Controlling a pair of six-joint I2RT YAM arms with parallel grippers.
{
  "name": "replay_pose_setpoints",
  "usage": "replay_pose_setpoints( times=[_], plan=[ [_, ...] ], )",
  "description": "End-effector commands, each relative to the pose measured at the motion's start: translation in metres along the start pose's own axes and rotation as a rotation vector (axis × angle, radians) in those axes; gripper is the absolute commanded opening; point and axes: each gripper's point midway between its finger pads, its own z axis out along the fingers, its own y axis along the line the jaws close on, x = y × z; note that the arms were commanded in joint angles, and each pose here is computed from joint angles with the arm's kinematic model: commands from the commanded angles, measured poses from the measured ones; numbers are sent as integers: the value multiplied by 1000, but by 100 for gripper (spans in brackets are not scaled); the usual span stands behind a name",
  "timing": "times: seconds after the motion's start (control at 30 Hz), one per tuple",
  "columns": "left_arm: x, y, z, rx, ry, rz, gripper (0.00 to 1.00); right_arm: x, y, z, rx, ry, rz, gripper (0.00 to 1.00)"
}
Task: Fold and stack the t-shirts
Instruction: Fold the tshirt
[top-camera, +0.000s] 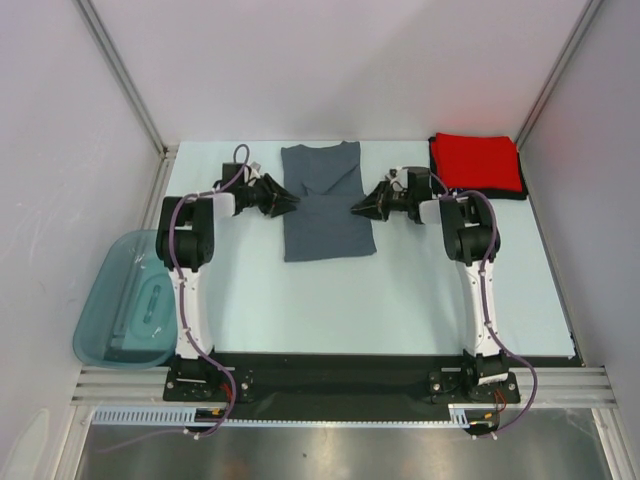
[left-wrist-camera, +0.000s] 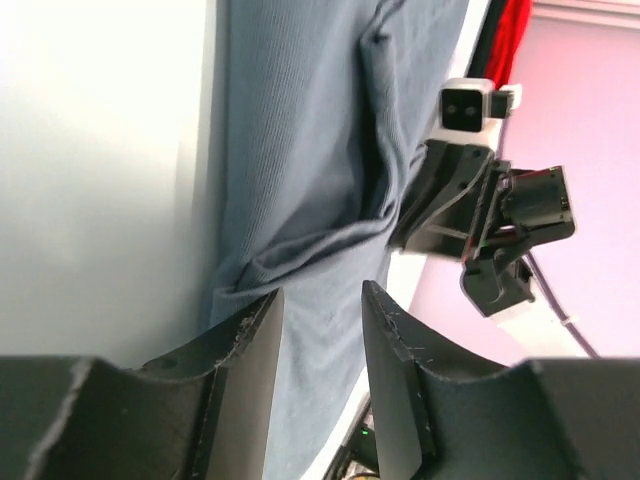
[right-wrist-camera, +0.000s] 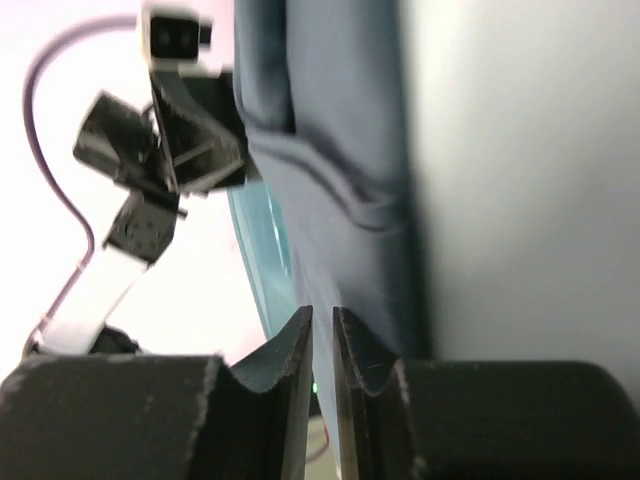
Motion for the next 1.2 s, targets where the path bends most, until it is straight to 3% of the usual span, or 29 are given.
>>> replay_pose_setpoints(
  times=[0.0, 0.13, 0.3, 0.43, 0.57, 0.7, 0.9, 1.03, 1.17],
  plan=[
    [-25, 11, -10, -112, -65, 86, 44, -31, -16, -20, 52, -112, 74, 19],
    [-29, -15, -28, -138, -74, 172, 45, -21, -2, -37, 135, -115, 75, 20],
    [-6, -42, -54, -134, -77, 237, 48, -1, 23, -53, 214, -84, -54, 21],
    [30, -36, -76, -162, -69, 209, 54, 23, 35, -77, 300, -96, -100, 43],
    [70, -1, -95, -237, -115, 89, 61, 48, 24, -99, 372, -166, -70, 56],
    [100, 8, -104, -200, -178, -123, 64, 73, 16, -101, 384, -286, -21, 54],
    [135, 14, -99, -197, -218, -198, 60, 107, 5, -87, 384, -370, 32, 46],
    [151, 31, -92, -244, -260, -256, 67, 128, -9, -82, 399, -399, 82, 50],
    [166, 61, -92, -304, -292, -386, 66, 132, -25, -90, 402, -488, 191, 54]
  ],
)
